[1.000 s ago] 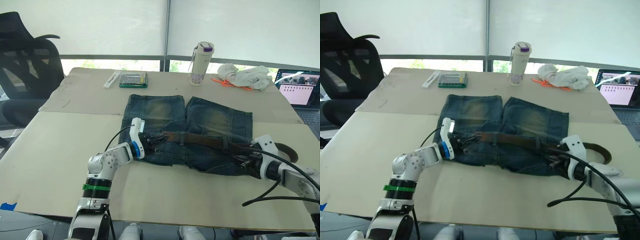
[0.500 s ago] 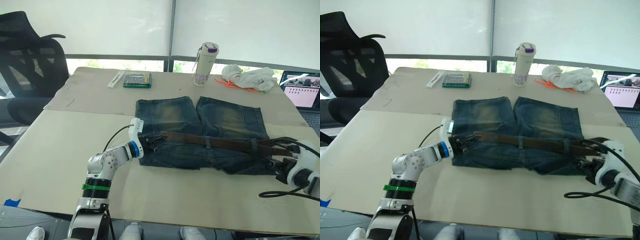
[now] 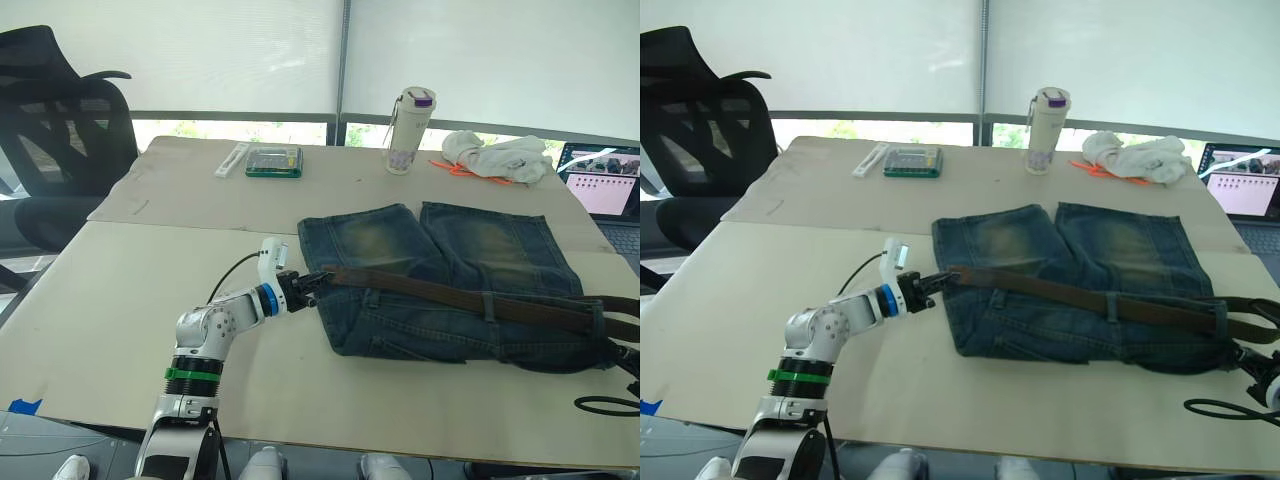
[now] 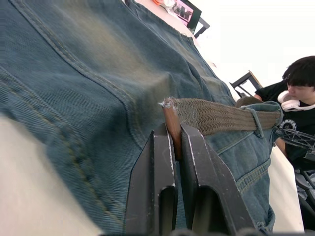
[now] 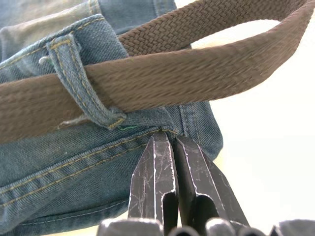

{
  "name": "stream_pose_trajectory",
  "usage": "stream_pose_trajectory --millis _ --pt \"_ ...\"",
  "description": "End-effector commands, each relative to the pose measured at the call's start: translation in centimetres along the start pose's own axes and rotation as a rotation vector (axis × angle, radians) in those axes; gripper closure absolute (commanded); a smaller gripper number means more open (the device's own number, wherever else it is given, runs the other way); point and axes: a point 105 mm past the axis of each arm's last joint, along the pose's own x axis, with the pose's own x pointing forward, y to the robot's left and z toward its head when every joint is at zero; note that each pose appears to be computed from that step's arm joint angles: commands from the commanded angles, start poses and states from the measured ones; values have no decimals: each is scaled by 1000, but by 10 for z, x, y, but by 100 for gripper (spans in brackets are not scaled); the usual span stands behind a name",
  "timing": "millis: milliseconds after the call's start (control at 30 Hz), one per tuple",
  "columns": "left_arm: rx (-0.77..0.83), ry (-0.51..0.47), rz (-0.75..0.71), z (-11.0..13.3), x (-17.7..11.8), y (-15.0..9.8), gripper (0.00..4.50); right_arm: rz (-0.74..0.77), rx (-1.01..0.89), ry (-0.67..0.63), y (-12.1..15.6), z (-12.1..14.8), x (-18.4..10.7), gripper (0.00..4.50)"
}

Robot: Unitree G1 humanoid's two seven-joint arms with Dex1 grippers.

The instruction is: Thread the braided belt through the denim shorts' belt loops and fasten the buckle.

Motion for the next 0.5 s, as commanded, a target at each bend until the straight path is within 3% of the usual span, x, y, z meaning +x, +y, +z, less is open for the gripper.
stream_pose_trajectory --millis 33,333,500 --pt "43 -30 -25 13 2 -6 450 -56 -3 -59 -12 13 -16 448" --pt "46 -26 -32 13 4 -6 450 -115 -9 -77 -24 17 -29 448" --pt "47 -24 -36 12 4 -7 450 -71 -90 -95 -14 25 -30 448"
